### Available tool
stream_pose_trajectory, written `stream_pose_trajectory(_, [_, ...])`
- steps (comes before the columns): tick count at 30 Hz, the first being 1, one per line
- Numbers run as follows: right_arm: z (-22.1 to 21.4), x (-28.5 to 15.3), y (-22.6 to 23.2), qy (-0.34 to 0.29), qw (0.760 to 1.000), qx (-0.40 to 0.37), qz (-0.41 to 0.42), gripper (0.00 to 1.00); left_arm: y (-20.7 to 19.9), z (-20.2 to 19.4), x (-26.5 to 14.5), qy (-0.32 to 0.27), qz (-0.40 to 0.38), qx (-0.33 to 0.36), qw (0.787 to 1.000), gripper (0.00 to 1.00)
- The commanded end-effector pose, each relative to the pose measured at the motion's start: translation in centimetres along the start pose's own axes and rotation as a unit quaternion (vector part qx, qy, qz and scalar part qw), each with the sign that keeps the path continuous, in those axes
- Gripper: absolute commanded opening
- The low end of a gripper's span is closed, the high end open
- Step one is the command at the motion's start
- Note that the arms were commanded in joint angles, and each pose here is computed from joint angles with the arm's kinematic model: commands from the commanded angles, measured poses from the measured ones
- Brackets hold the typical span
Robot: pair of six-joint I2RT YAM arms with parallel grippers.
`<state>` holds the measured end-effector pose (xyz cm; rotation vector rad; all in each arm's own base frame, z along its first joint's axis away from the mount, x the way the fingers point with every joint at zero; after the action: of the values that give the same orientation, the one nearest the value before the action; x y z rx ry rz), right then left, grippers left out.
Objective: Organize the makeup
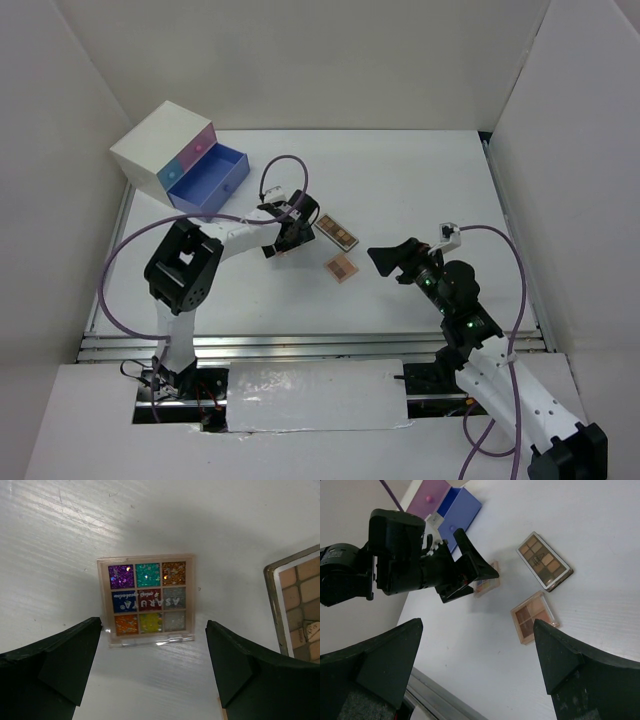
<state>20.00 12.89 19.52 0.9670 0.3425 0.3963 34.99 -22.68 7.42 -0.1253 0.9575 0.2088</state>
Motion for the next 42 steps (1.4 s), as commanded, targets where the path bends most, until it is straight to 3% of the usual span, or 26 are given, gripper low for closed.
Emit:
stream_pose_trajectory(1, [0.6,0.0,1.5,-0.010,0.999,-0.008,0.034,1.00,-0.5,-0.3,1.0,0.014,0.013,-0.029,0.999,0.99])
stream_pose_trajectory(11, [0.6,-0.1,1.7,-0.010,0.999,-0.006,0.039,1.00,0.8,-1.5,2.4,0.024,0.049,-0.035,0.998,0.97])
stream_pose_trajectory(13, [0.7,-0.1,1.7,-0.010,0.999,-0.007,0.038,1.00,0.7,-1.7,2.7,0.028,0.044,-0.029,0.998,0.86])
stream_pose_trajectory(14, [0.7,-0.2,1.7,-0.010,0.999,-0.007,0.039,1.00,0.6,-1.6,2.7,0.028,0.041,-0.022,0.999,0.65])
stream_pose_trajectory(15, [0.7,-0.2,1.7,-0.011,0.999,-0.007,0.038,1.00,0.5,-1.4,2.5,0.027,0.038,-0.021,0.999,0.53])
stream_pose_trajectory(16, [0.7,-0.2,1.7,-0.013,0.999,-0.007,0.037,1.00,0.5,-1.3,2.4,0.026,0.036,-0.015,0.999,0.35])
stream_pose_trajectory(19, [0.7,-0.2,1.7,-0.013,0.999,-0.007,0.036,1.00,0.3,-0.2,1.6,0.003,0.017,0.008,1.000,0.23])
stream_pose_trajectory(29, [0.8,-0.2,1.7,-0.017,0.999,-0.009,0.036,1.00,2.5,6.5,-3.6,-0.126,0.053,0.128,0.982,0.18])
stream_pose_trajectory(35, [0.8,-0.2,1.8,-0.014,0.999,-0.008,0.038,1.00,4.9,12.6,-5.1,-0.212,0.069,0.234,0.946,0.23])
stream_pose_trajectory(42, [0.9,-0.3,1.6,-0.023,0.999,-0.008,0.034,1.00,12.0,22.4,-4.3,-0.284,0.139,0.256,0.913,0.31])
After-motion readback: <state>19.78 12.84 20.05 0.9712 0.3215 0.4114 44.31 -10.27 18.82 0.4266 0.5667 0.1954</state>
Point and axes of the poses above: each gripper's point midway between its finger pads, its own x axis out along the fingers, its own y axis along the line the jaws close on, z = x × y, the point moved 5 cm from there along -x, back along the fingers, and after that the axes turned 13 degrees about x, right-handed, at the moved point
